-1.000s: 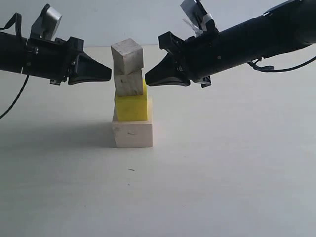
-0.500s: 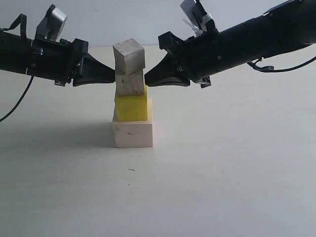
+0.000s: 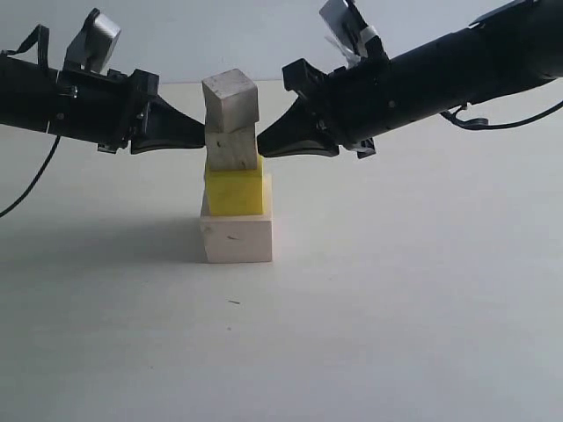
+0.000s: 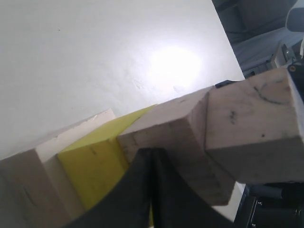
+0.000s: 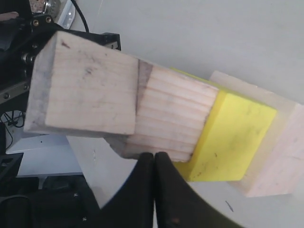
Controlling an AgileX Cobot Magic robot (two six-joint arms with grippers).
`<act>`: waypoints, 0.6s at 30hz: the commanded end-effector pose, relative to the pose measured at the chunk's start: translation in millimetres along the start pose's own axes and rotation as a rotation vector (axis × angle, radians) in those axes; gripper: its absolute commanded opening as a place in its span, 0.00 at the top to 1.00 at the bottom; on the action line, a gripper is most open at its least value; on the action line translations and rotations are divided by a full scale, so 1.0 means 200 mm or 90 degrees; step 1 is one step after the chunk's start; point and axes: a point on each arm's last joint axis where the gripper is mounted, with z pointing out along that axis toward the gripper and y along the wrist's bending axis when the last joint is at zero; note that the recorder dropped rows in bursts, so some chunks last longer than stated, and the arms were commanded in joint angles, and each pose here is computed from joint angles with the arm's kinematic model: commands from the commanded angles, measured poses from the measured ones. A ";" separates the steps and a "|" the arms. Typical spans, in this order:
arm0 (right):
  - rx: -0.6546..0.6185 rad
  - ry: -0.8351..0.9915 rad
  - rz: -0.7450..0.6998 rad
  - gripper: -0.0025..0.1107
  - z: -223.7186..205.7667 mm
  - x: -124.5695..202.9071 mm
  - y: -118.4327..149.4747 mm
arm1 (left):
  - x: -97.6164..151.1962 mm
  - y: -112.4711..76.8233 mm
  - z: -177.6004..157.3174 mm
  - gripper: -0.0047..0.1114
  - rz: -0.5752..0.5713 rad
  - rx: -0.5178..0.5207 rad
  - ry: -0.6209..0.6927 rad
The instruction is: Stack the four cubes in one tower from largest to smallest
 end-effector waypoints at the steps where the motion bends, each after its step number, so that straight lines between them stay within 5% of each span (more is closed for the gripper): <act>1: 0.012 -0.007 -0.008 0.98 -0.01 0.00 0.00 | -0.01 -0.01 0.00 0.96 0.003 -0.001 0.000; 11: 0.029 -0.040 0.001 0.98 -0.01 -0.03 -0.01 | -0.04 -0.02 -0.10 0.96 0.005 -0.010 -0.023; 18: 0.036 -0.084 -0.007 0.98 -0.04 -0.06 0.03 | -0.06 -0.13 -0.18 0.96 0.032 0.008 -0.042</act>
